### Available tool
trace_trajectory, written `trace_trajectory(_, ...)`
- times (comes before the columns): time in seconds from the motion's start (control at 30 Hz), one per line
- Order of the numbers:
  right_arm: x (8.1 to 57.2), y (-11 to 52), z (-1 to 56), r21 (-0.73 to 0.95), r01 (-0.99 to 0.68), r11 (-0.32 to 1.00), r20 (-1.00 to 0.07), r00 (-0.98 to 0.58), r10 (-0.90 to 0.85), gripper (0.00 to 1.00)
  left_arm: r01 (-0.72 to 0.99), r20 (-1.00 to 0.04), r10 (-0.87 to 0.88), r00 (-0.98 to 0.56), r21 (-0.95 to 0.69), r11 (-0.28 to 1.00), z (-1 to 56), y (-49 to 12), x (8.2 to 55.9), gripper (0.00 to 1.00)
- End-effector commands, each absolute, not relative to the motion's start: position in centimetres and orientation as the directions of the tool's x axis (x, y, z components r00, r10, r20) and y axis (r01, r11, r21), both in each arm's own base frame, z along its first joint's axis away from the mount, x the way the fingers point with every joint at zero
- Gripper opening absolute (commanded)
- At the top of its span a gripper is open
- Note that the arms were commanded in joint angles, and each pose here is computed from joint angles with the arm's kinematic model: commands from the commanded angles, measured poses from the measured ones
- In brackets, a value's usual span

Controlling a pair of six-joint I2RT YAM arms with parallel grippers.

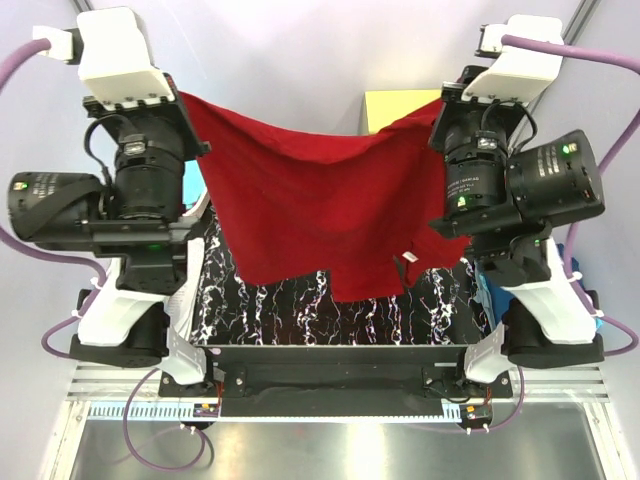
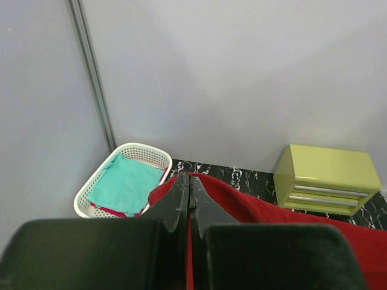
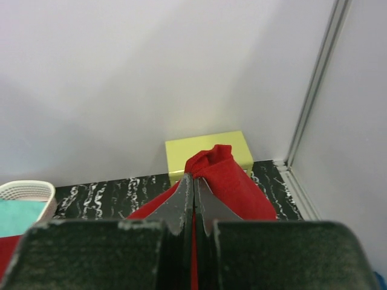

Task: Fold and stack the t-shirts
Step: Flatten out the tshirt

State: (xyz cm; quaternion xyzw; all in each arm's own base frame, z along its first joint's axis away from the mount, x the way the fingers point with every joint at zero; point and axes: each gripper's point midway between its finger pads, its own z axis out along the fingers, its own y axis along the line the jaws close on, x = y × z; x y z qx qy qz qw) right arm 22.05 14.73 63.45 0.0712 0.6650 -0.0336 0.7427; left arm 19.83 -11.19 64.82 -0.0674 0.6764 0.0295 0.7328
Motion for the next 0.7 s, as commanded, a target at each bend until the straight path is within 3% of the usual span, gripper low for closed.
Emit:
trace_trajectory(0.0,20.9,14.4,64.2,0.066,0.145,0.987,-0.994,0.101,0.051,0.00,-0.129,-0.997,-0.049,-0.059,-0.041,0.991,62.8,-10.4,18.5,0.00)
trace_trajectory(0.1,20.9,14.6,63.7,0.051,0.150,0.987,-0.995,0.088,0.038,0.00,-0.124,-0.997,-0.013,-0.070,-0.004,0.992,62.3,-11.0,18.5,0.00)
trace_trajectory(0.37,21.3,12.5,61.1,0.118,0.189,0.975,-0.990,0.099,0.100,0.00,-0.227,-0.990,-0.141,-0.009,-0.135,0.964,60.0,-7.8,19.4,0.00)
trace_trajectory(0.67,22.3,12.2,54.5,0.058,0.300,0.952,-0.998,0.019,0.055,0.00,-0.348,-0.989,-0.052,-0.135,-0.002,0.937,50.6,-8.2,20.9,0.00)
